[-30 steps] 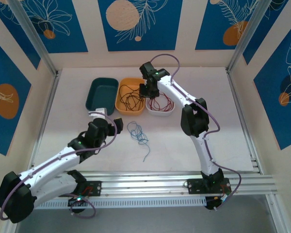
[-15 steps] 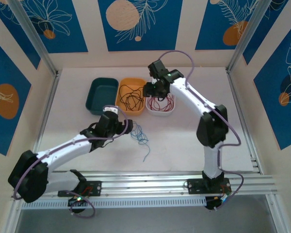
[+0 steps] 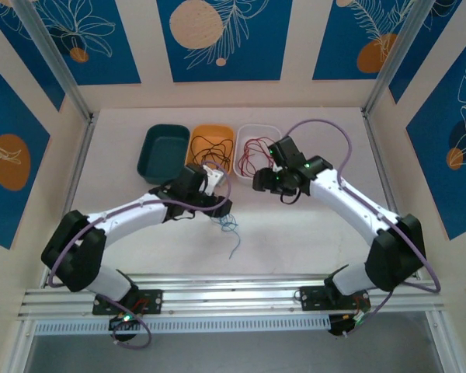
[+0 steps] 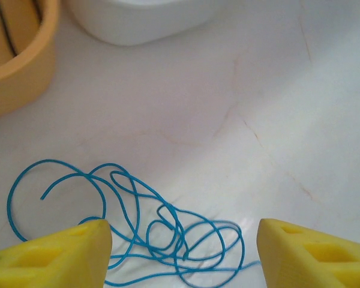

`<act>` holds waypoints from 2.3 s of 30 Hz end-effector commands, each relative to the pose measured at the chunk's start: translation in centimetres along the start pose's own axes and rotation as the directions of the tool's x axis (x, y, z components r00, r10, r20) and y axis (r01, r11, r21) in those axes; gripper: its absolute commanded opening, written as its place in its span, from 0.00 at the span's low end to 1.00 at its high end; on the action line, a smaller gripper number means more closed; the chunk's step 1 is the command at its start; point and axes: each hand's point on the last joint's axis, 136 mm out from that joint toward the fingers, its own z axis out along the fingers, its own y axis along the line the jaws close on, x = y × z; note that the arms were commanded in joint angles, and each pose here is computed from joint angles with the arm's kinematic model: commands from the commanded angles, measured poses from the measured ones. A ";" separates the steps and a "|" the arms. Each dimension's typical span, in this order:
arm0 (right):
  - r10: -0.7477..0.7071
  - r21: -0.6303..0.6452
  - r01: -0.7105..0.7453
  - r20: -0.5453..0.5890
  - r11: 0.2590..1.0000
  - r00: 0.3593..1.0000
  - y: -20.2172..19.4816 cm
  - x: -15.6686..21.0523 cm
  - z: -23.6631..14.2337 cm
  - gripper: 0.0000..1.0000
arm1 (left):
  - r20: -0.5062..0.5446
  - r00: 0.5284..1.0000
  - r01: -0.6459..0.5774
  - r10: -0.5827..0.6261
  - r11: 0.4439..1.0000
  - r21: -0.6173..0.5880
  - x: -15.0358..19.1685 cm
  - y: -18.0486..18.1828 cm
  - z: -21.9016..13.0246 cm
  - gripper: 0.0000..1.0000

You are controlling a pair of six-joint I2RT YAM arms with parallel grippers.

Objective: Untangle the cables

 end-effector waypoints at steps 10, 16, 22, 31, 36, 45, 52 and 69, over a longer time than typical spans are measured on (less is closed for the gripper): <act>0.112 -0.060 -0.111 0.008 0.992 0.994 -1.3 2.9 -1.1 0.69 | -0.244 0.917 -0.280 0.314 0.946 0.164 3.7 -1.0 2.3 0.55; 0.126 -0.047 -0.126 -0.001 0.991 0.992 -1.9 3.6 -0.8 0.70 | -0.253 0.913 -0.279 0.319 0.943 0.183 3.7 -1.2 3.4 0.43; 0.138 -0.047 -0.138 -0.008 0.989 0.990 -2.0 3.8 -0.4 0.71 | -0.267 0.911 -0.263 0.314 0.941 0.212 4.0 -1.8 4.6 0.34; 0.161 -0.065 -0.167 -0.078 0.984 0.984 -1.8 5.7 1.6 0.71 | -0.230 0.933 -0.238 0.277 0.954 0.183 3.0 -2.2 4.0 0.00; 0.161 -0.098 -0.174 -0.122 0.980 0.979 -1.0 6.7 2.6 0.70 | -0.144 0.961 -0.213 0.234 0.966 0.147 0.6 -2.9 1.7 0.00; 0.096 -0.221 -0.117 -0.103 0.968 0.990 2.4 7.1 3.7 0.70 | -0.067 0.993 -0.095 0.100 0.992 0.081 -2.0 -3.3 -1.3 0.00; 0.026 -0.263 -0.035 -0.037 0.964 0.999 4.3 7.3 2.9 0.67 | -0.042 0.999 -0.028 0.027 1.000 -0.005 -3.0 -2.1 -2.2 0.00; -0.138 -0.227 0.138 0.019 0.964 0.990 7.9 8.3 4.1 0.48 | -0.041 0.999 0.023 -0.023 1.000 -0.005 -2.8 -1.9 -1.9 0.00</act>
